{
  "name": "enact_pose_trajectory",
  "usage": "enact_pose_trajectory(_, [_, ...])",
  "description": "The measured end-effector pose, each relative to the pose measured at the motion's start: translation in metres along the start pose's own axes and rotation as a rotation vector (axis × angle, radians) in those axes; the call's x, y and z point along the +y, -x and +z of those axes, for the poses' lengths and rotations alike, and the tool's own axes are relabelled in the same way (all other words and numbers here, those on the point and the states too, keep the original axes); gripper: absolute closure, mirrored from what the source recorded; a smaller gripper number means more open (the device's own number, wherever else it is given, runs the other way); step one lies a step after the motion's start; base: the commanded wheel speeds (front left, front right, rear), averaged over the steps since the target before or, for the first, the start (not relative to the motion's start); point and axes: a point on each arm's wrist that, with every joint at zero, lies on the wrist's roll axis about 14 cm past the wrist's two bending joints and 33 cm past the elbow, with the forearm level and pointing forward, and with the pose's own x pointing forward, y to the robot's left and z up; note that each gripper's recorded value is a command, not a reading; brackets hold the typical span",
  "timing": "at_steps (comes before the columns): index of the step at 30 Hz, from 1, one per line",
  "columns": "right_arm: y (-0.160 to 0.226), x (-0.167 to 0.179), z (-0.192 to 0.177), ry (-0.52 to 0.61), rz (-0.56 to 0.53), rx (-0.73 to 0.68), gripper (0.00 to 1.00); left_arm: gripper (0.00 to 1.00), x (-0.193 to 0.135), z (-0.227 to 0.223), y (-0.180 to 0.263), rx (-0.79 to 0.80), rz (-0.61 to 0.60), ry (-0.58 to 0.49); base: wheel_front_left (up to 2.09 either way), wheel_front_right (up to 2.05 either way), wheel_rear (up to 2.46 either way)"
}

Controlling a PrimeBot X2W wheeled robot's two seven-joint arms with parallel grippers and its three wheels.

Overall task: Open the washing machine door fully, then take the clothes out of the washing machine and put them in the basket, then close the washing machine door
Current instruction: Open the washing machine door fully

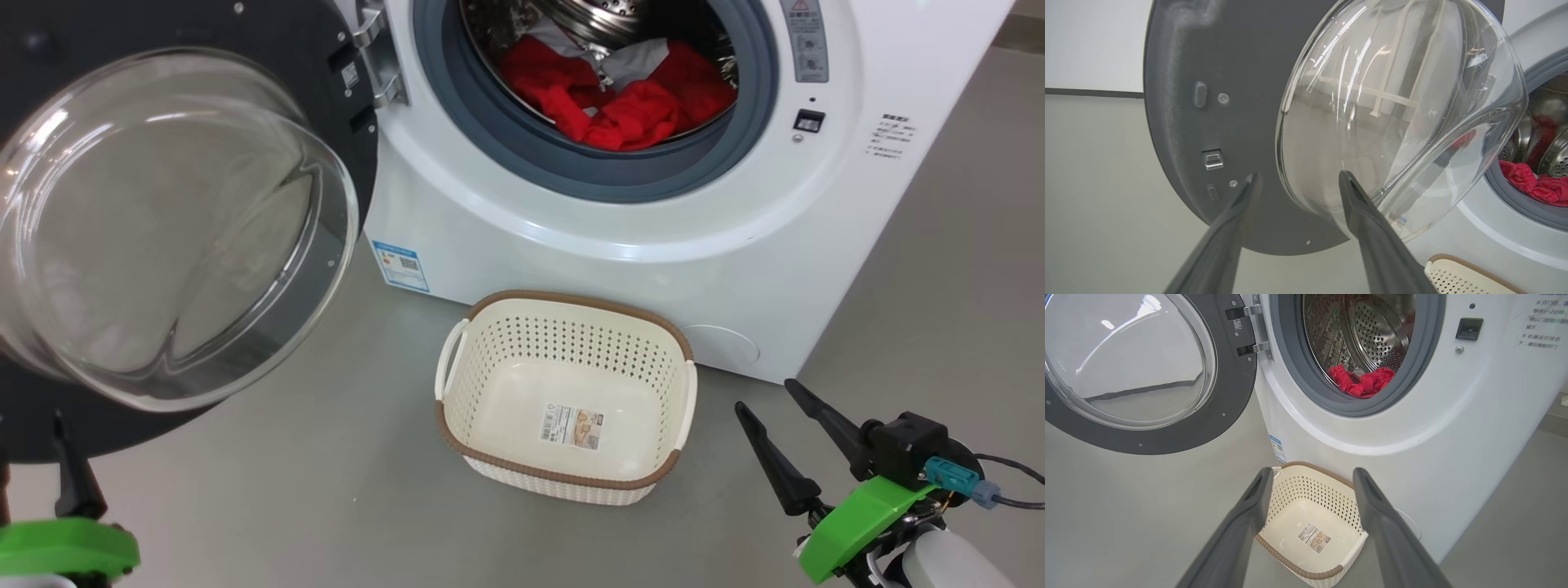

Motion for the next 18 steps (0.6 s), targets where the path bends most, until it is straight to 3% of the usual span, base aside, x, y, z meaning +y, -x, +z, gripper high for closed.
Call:
enact_pose_trajectory(6, [0.01,-0.011,0.007,-0.001,-0.046,-0.018,0.0,0.0,-0.021,-0.011,0.013,0.017,-0.069,0.037,0.0,0.0,0.0])
enact_pose_trajectory(18, [0.059,-0.048,0.012,-0.009,-0.209,-0.039,0.0,0.0,-0.112,-0.039,0.036,0.09,-0.357,0.063,0.0,0.0,0.0])
